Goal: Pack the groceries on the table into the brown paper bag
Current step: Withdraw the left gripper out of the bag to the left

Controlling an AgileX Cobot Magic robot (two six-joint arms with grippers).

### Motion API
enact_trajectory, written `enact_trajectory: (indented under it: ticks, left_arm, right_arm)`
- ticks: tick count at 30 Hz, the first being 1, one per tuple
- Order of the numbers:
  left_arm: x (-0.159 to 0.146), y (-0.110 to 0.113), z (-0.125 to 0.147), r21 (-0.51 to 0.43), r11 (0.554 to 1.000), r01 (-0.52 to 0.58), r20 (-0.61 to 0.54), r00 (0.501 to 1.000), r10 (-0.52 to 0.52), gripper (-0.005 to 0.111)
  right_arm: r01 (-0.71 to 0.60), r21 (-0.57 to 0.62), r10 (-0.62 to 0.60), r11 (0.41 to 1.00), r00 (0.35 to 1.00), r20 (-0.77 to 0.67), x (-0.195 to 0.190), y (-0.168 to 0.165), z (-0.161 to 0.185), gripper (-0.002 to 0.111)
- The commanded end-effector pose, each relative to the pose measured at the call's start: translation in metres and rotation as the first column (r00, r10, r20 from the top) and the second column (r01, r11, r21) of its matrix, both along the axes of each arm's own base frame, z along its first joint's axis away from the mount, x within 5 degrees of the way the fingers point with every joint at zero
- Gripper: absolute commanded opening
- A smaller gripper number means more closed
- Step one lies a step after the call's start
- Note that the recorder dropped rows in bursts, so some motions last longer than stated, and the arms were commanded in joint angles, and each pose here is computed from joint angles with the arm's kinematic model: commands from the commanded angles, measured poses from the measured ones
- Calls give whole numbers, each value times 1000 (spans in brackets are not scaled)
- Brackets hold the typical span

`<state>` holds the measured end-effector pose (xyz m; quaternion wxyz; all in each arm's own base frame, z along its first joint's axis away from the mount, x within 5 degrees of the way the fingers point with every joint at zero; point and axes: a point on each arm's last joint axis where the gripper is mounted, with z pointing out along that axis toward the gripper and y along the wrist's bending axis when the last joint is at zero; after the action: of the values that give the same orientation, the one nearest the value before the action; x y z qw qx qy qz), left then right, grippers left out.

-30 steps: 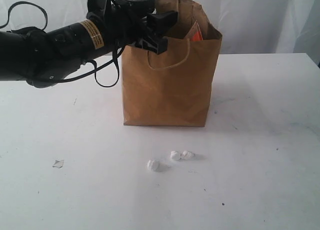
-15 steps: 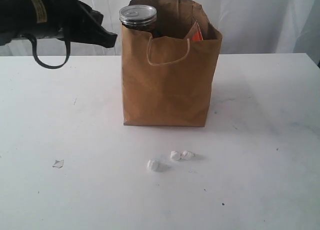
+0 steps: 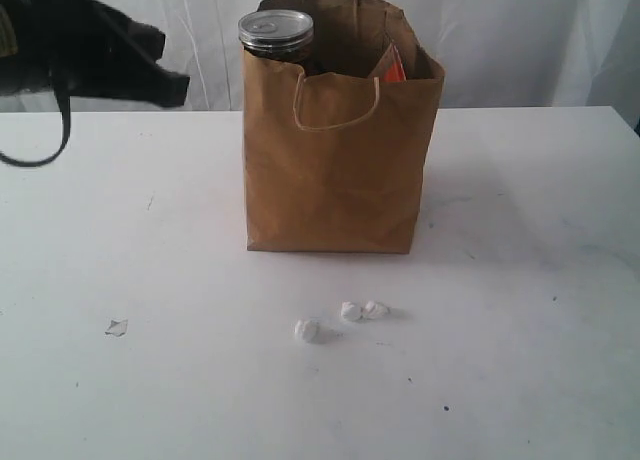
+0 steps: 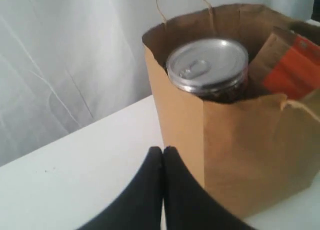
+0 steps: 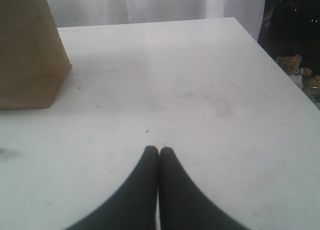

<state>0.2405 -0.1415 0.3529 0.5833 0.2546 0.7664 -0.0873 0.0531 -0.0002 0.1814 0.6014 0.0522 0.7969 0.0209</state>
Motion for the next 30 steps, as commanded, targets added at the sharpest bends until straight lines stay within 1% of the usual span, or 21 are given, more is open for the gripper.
enact_trajectory:
  ticks: [1,3,6,7,9,10,12,16,17,20,24,28,30]
  left_arm:
    - [-17,8,-18,-19,1000,16,-25,1000,-16,0]
    - [-24,11,-25,-37,999,30,-26,999,-31,0]
    - [-36,15,-33,-91,995,51,-22,998,-53,0]
    - [-44,16,-34,-142,987,78,1,997,-78,0]
    - [-53,17,-36,-194,974,118,35,993,-114,0]
    - [-56,18,-36,-203,970,131,46,991,-124,0]
    - [-60,19,-47,-205,968,147,37,989,-142,0]
    - [-67,23,-82,-145,980,133,-61,988,-143,0]
    - [-67,23,-87,-136,982,132,-77,987,-143,0]
    - [-71,25,-106,-68,986,152,-106,982,-159,0]
    - [-69,23,-108,15,979,202,-65,977,-201,0]
    - [-69,21,-110,123,959,257,-17,966,-257,0]
    - [-69,20,-112,153,950,271,-13,962,-272,2]
  right_arm:
    - [10,0,-10,1000,1000,3,0,-1,-1,0]
    - [10,0,-10,1000,1000,3,0,-1,-1,0]
    - [10,0,-10,1000,1000,3,0,-1,-1,0]
    - [10,0,-10,1000,1000,3,0,-1,-1,0]
    - [10,0,-10,1000,1000,3,0,-1,-1,0]
    - [10,0,-10,1000,1000,3,0,-1,-1,0]
    - [10,0,-10,1000,1000,3,0,-1,-1,0]
    - [10,0,-10,1000,1000,3,0,-1,-1,0]
    - [10,0,-10,1000,1000,3,0,-1,-1,0]
    - [10,0,-10,1000,1000,3,0,-1,-1,0]
    - [10,0,-10,1000,1000,3,0,-1,-1,0]
    - [10,0,-10,1000,1000,3,0,-1,-1,0]
    - [10,0,-10,1000,1000,3,0,-1,-1,0]
